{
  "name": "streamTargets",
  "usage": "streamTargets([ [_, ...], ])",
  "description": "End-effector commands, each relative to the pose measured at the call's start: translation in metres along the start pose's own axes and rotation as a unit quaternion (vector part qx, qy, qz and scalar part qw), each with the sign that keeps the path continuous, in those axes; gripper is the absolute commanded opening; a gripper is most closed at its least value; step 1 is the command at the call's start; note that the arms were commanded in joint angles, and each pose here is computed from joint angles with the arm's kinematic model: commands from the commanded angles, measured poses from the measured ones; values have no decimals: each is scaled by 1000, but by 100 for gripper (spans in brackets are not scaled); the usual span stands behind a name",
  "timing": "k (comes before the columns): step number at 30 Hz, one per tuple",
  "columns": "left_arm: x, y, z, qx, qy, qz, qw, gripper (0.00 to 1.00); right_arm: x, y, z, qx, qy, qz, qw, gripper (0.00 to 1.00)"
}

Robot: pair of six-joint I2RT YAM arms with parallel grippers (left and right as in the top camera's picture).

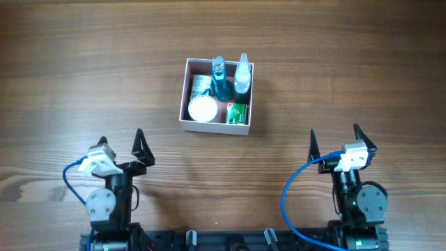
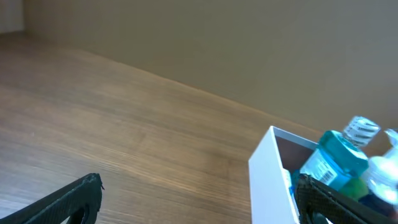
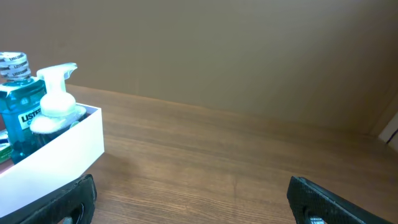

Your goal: Pack container

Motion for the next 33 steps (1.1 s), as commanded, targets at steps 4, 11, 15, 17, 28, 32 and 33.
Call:
streamTargets([
  [4, 0, -6, -3, 12, 10, -39, 999, 100, 0, 1, 0, 10, -1, 5, 1000, 100],
  [11, 0, -8, -4, 13, 12, -43, 999, 100, 0, 1, 0, 10, -2, 5, 1000, 100],
  [15, -1, -11, -6, 11, 16, -53, 998, 100, 0, 1, 0, 9, -1, 5, 1000, 100],
  [17, 0, -11, -5, 11, 15, -51, 998, 100, 0, 1, 0, 10, -2, 5, 1000, 100],
  [28, 0, -11, -5, 11, 15, -51, 998, 100, 0, 1, 0, 10, -2, 5, 1000, 100],
  [32, 0, -11, -5, 11, 15, -51, 998, 100, 0, 1, 0, 10, -2, 5, 1000, 100],
  [33, 0, -11, -5, 11, 15, -51, 998, 100, 0, 1, 0, 10, -2, 5, 1000, 100],
])
Point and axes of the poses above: each gripper's point midway between its finger pads, its own x axis out along the fingers, its own y axis along the line the jaws close on, z = x × y, the point moved 8 cm from there along -x, back along the fingers, and after that the axes turned 5 degrees about -x, right-handed, at the moved point
